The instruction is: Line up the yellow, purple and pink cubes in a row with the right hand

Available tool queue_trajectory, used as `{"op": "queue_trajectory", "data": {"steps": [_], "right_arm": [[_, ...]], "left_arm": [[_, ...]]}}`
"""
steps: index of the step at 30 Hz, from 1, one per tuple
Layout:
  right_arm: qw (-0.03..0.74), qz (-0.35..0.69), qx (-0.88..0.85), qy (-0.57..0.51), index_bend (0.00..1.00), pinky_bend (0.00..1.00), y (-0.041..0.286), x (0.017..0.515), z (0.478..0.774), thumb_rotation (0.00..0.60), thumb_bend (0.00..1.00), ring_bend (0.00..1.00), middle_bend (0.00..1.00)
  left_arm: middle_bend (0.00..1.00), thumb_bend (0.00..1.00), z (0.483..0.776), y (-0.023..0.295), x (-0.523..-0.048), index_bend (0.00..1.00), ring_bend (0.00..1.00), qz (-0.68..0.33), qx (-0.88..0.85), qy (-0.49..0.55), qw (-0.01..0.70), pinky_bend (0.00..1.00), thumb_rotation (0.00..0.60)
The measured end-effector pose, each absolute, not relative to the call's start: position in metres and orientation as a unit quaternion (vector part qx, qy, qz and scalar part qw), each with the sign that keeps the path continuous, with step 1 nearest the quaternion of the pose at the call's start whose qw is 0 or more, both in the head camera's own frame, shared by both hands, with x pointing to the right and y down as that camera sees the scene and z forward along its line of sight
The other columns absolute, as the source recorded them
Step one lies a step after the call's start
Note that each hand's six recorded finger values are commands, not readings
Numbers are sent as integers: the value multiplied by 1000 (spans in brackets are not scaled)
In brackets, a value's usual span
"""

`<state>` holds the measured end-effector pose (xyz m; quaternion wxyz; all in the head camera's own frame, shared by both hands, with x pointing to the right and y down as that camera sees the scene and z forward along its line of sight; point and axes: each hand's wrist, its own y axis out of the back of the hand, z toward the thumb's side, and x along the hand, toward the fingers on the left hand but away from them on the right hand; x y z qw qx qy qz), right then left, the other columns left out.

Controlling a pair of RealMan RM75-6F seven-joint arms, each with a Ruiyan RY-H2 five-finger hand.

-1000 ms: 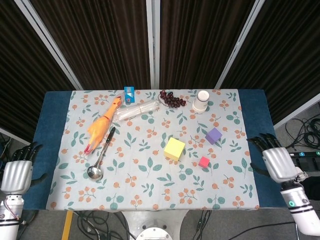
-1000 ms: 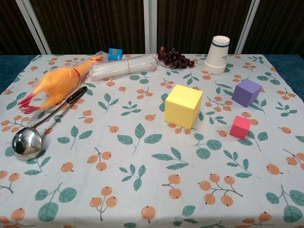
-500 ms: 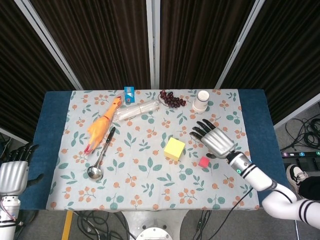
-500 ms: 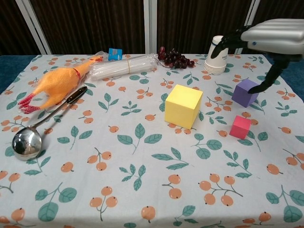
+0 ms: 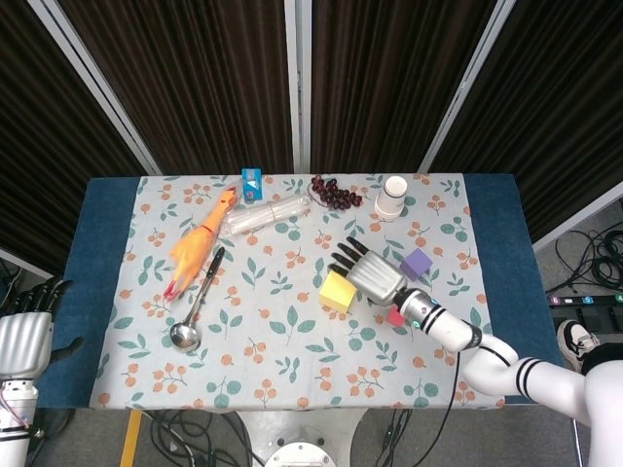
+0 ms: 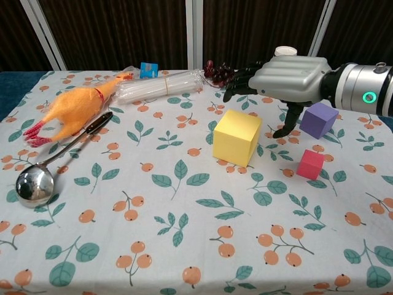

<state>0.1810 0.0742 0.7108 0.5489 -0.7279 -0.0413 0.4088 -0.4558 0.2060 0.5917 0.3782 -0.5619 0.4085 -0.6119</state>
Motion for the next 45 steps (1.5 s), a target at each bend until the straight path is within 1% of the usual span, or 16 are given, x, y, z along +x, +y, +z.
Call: {"op": "queue_trajectory", "data": {"steps": [3,7,13,15,18,21,25,34,39,45], "right_arm": [[550,405,-730,-34,145,0,76,173,717,600,26,0,112],[547,399,-735,-36,146,0,78,163,722,600,69,0,145],[541,394,-742,-36,194,0,80,152,728,600,81,0,201],[539,396,-742,-36,237,0,80,151,730,600,92,8,242],[534,398,-744,-45,317,0,79,150,731,600,114,78,295],[527,402,-746,-63,385,7,75,151,729,600,118,120,353],[516,410,-747,-91,437,11,69,154,723,600,124,150,407],[503,464,-716,-138,470,11,61,162,715,600,122,166,419],[480,505,-700,-158,469,0,66,162,716,600,121,166,419],[434,533,-702,-188,448,0,77,150,716,600,118,158,418]], "left_arm": [[233,89,592,206,-456,216,183,-612,-562,409,378,211,600],[233,88,592,206,-458,216,183,-613,-561,410,377,210,600],[232,88,594,208,-460,216,183,-615,-561,410,372,210,600],[232,89,595,209,-461,216,183,-616,-561,411,370,210,600],[233,88,596,210,-462,216,183,-617,-562,411,367,211,600],[233,89,596,211,-463,216,183,-617,-562,411,366,210,600],[233,88,597,211,-464,216,183,-616,-563,412,365,211,600],[233,89,600,211,-464,216,183,-612,-568,412,364,211,600],[233,88,601,212,-465,216,183,-611,-570,413,363,211,600],[233,89,603,214,-468,216,183,-611,-571,414,359,211,600]]}}
